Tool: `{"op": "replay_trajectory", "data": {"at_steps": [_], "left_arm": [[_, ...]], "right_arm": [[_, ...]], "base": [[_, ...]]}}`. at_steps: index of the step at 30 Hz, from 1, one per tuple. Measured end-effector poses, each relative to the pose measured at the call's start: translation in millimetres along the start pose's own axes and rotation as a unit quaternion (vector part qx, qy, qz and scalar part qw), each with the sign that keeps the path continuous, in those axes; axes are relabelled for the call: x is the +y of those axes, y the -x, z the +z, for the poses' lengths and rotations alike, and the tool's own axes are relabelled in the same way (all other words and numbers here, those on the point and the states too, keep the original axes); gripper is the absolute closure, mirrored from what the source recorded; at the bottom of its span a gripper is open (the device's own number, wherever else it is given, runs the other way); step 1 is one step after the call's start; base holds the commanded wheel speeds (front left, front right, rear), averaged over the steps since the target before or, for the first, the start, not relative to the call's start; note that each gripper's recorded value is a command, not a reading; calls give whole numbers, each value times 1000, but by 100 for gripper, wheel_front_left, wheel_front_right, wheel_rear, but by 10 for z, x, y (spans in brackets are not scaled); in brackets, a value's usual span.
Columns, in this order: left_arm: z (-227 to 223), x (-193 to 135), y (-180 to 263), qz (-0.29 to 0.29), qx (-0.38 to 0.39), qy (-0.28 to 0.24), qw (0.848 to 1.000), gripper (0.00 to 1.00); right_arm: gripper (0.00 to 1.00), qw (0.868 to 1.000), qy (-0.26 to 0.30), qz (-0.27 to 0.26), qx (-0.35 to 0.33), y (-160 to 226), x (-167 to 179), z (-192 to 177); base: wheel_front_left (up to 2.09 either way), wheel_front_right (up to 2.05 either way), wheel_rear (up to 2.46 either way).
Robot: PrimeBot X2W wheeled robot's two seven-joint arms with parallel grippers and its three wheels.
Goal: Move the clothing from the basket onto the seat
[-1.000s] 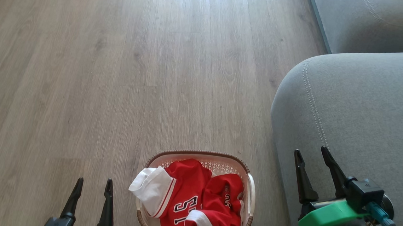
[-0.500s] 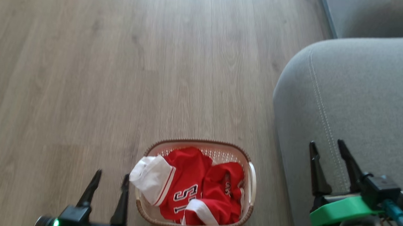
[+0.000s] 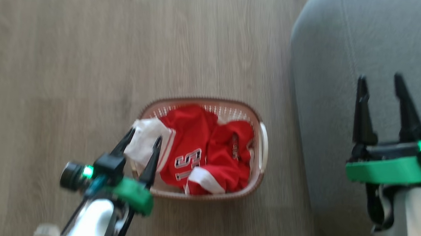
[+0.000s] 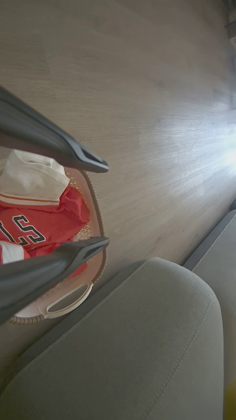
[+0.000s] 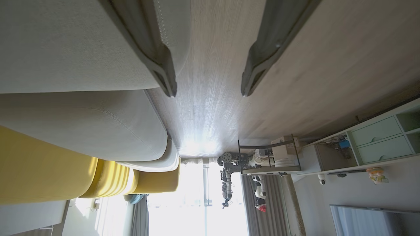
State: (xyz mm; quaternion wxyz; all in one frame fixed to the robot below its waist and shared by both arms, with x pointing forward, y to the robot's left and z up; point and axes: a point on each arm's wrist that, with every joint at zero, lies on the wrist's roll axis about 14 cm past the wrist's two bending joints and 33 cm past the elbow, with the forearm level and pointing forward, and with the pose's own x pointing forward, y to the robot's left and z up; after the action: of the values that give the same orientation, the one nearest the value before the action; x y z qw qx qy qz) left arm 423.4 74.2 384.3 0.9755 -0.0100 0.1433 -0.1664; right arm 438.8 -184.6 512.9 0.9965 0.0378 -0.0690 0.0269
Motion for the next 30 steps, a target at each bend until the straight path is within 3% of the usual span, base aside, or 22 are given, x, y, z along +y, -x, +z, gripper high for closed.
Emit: {"op": "replay_trajectory", "data": {"at_steps": [5, 15, 30], "left_arm": [[-409, -139, -483, -54, 65, -21, 996, 0], [-1169, -335, -934, -120, 170, -39, 977, 0], [-1829, -740, -1186, -184, 243, -17, 952, 0]], "right_arm": [[0, 1000, 9, -1, -4, -303, -56, -154], [0, 1000, 15, -9, 18, -477, -175, -522], [0, 999, 27, -22, 37, -587, -359, -840]], "base": [[0, 0, 0], [0, 0, 0], [0, 0, 0]]}}
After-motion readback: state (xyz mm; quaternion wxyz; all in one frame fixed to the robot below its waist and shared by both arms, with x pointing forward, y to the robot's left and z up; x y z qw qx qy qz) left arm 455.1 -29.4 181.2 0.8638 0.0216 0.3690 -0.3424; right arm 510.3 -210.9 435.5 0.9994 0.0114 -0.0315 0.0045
